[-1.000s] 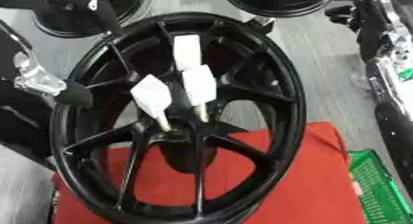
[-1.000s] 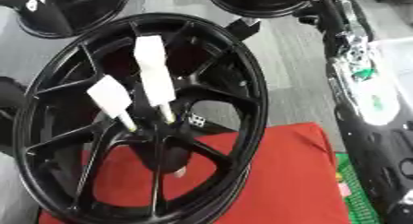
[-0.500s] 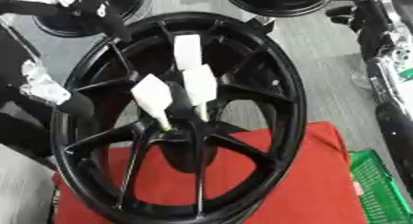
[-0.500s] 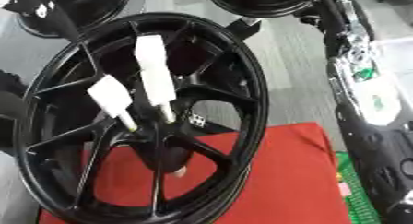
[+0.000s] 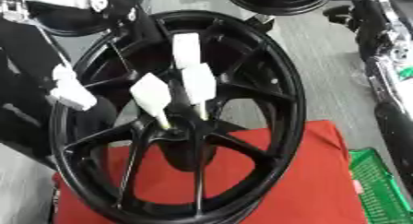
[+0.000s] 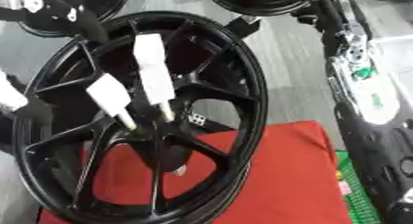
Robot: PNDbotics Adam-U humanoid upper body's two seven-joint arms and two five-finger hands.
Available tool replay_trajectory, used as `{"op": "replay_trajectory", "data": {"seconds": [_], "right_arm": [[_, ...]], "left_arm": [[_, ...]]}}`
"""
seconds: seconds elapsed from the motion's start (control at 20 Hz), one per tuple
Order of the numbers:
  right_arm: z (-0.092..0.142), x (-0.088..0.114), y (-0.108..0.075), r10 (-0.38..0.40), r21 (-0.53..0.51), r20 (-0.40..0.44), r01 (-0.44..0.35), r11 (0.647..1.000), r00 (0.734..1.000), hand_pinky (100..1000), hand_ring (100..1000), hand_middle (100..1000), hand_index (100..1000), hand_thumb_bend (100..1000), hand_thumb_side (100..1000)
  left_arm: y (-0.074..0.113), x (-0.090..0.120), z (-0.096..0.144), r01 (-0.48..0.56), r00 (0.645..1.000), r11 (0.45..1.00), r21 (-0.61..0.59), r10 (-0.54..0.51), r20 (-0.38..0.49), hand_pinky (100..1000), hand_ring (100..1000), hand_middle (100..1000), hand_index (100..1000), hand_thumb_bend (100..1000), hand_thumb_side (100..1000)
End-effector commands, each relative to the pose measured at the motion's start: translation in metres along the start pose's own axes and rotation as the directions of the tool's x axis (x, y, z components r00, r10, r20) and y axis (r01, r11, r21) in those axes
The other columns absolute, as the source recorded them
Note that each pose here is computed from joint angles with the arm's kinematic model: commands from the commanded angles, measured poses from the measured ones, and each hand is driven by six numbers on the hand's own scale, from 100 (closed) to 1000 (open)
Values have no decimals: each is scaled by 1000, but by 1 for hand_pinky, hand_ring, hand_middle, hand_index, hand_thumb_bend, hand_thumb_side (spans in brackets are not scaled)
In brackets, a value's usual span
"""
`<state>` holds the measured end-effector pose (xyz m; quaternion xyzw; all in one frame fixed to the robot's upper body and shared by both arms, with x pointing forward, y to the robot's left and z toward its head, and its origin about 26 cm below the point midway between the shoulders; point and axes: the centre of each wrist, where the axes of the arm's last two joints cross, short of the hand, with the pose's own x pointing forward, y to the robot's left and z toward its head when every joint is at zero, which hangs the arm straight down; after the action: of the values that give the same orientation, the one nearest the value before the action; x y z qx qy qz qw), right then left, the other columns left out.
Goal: Pull the pin out of the wheel hub.
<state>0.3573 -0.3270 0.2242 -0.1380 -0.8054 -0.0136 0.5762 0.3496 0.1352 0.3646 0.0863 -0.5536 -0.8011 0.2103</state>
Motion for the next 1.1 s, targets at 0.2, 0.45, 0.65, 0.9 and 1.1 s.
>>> {"op": "replay_trajectory", "data": {"seconds": [0.2, 0.45, 0.65, 0.9, 1.1], "right_arm": [[-3, 10, -1, 23, 18, 30, -24, 1000, 999, 765, 627, 680, 720, 100, 686], [-4, 9, 2, 30, 35, 27, -31, 999, 999, 765, 627, 680, 721, 100, 688], [-4, 8, 2, 33, 39, 25, -34, 999, 999, 765, 627, 680, 721, 100, 688], [-4, 8, 3, 34, 42, 25, -35, 998, 999, 765, 627, 680, 721, 100, 689], [-4, 8, 3, 34, 42, 25, -35, 998, 999, 765, 627, 680, 721, 100, 690]], "left_arm": [[8, 3, -2, 26, 1000, 1000, 2, -26, -9, 791, 840, 825, 859, 581, 472], [7, 1, -6, 20, 1000, 1000, -6, -20, -8, 780, 827, 805, 823, 552, 480], [6, 0, -10, 14, 1000, 1000, -15, -14, -7, 764, 799, 775, 822, 545, 486], [3, -3, -14, 7, 1000, 1000, -27, -7, -9, 765, 804, 803, 843, 538, 490], [1, -5, -17, -6, 1000, 999, -38, 5, -10, 763, 807, 816, 859, 519, 499]]}}
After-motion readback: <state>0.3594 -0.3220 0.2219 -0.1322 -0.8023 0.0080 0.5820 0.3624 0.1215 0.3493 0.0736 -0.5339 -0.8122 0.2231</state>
